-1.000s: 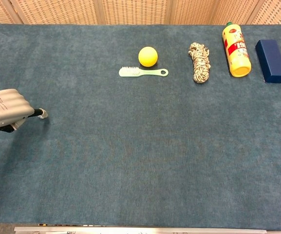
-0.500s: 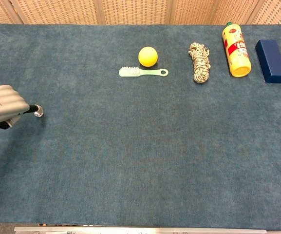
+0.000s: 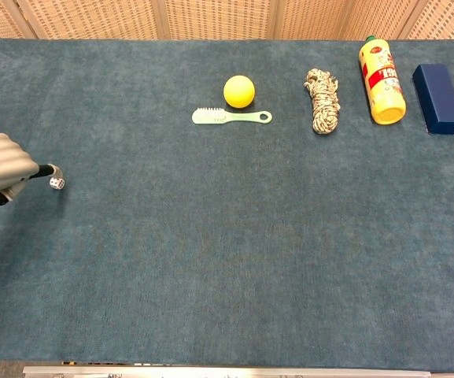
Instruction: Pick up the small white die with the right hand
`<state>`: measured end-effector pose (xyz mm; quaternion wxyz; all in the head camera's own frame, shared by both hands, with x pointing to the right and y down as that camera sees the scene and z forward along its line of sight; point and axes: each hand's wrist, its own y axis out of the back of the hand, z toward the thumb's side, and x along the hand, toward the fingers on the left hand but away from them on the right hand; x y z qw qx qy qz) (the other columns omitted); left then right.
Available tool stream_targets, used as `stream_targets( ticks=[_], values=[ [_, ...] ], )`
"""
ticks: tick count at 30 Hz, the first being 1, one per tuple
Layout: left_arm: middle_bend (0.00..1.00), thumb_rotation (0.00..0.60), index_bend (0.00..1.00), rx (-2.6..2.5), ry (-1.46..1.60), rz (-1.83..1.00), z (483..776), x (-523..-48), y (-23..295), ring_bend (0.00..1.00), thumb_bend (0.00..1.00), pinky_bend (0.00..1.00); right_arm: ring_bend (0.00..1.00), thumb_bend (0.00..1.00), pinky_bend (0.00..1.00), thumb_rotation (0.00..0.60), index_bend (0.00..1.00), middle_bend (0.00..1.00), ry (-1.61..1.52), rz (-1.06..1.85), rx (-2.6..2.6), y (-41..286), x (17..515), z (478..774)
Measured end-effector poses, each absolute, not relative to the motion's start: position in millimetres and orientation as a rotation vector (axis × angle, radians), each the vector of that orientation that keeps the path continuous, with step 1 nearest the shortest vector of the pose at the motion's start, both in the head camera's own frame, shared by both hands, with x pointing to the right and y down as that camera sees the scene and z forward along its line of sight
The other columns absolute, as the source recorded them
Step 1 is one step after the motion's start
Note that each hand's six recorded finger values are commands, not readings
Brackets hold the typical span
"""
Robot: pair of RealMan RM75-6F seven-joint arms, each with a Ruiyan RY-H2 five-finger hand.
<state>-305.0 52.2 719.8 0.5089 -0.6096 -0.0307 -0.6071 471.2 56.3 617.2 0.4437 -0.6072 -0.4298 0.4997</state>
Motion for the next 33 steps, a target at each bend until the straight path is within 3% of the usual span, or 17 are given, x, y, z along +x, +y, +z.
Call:
stream_targets(
  ticks=[6, 9, 12, 14, 17, 21, 25, 33],
  values=[
    [0.97, 0.6, 0.15, -1.521, 0.11, -1.377, 700, -292, 48, 0.73, 0.99, 0.81, 0.45, 0.34, 0.56, 0.6, 0.74, 0.51, -1.085, 1.228, -1.495, 56, 474, 612],
    [0.87, 0.6, 0.13, -1.552, 0.232, -1.32, 685, -289, 50, 0.66, 0.91, 0.79, 0.45, 0.34, 0.56, 0.6, 0.74, 0.51, -1.085, 1.226, -1.496, 57, 474, 611],
    [0.71, 0.6, 0.13, -1.561, 0.339, -1.294, 671, -295, 55, 0.59, 0.76, 0.76, 0.45, 0.34, 0.56, 0.6, 0.74, 0.51, -1.089, 1.221, -1.495, 57, 474, 609],
    [0.6, 0.6, 0.13, -1.561, 0.411, -1.309, 663, -304, 60, 0.54, 0.54, 0.75, 0.45, 0.34, 0.56, 0.6, 0.74, 0.51, -1.094, 1.218, -1.492, 57, 475, 608],
    [0.49, 0.6, 0.13, -1.544, 0.511, -1.339, 653, -318, 67, 0.47, 0.31, 0.72, 0.45, 0.34, 0.56, 0.6, 0.74, 0.51, -1.095, 1.217, -1.478, 57, 475, 607],
    [0.39, 0.6, 0.14, -1.508, 0.662, -1.357, 638, -334, 73, 0.41, 0.26, 0.71, 0.45, 0.34, 0.56, 0.6, 0.74, 0.51, -1.095, 1.217, -1.472, 58, 475, 608],
    [0.33, 0.6, 0.16, -1.508, 0.809, -1.37, 626, -352, 89, 0.35, 0.26, 0.62, 0.45, 0.34, 0.56, 0.6, 0.74, 0.51, -1.085, 1.222, -1.472, 58, 474, 610],
    [0.31, 0.6, 0.23, -1.473, 0.964, -1.44, 619, -386, 114, 0.31, 0.25, 0.58, 0.45, 0.34, 0.56, 0.6, 0.74, 0.51, -1.072, 1.236, -1.467, 57, 473, 614]
  ],
)
